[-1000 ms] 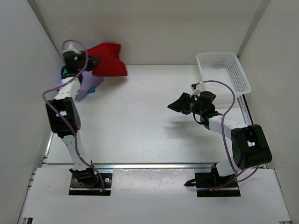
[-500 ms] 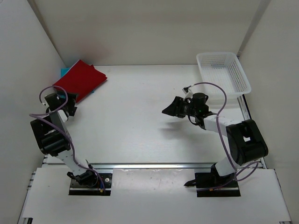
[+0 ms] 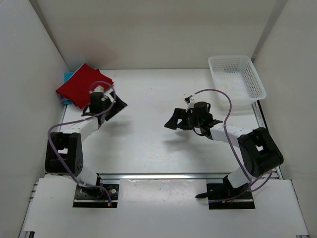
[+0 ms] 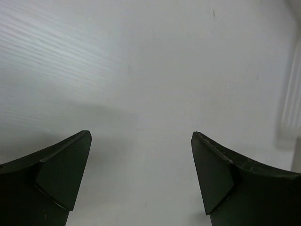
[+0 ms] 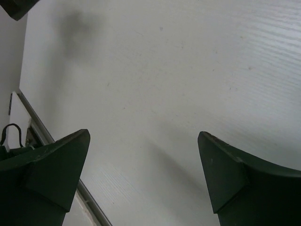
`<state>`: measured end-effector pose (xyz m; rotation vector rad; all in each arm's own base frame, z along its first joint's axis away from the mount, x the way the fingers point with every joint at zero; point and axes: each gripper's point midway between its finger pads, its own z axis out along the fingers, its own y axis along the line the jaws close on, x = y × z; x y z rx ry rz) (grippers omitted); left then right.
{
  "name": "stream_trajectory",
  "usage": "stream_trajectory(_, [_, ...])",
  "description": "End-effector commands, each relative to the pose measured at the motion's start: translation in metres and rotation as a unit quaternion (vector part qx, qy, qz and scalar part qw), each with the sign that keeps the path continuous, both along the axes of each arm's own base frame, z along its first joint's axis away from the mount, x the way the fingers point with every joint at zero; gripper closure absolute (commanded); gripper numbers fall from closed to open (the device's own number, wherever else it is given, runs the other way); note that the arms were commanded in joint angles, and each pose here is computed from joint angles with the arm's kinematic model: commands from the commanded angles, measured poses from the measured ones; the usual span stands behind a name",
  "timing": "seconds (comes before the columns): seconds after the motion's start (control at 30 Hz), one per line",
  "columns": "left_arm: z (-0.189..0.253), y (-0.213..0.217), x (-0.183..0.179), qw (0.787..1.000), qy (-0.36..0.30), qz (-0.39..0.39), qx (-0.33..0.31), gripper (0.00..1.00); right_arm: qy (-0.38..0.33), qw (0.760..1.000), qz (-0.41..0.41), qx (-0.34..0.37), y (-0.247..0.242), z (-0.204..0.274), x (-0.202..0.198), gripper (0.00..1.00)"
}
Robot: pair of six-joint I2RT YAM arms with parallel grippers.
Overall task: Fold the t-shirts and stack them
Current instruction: Put the neatly folded tshirt into the corner of the board with the left arm
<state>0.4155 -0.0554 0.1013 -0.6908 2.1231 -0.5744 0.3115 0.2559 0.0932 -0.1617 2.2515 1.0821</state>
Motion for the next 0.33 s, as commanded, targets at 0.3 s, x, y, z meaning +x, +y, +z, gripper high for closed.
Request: stream_trajectory(0.3, [-0.032, -0.091, -0.098, 0.979, 0.023, -0.176, 0.096, 0.02, -0.036, 0.999, 0.012, -0.034, -0.008, -0.013, -0.026, 0.01])
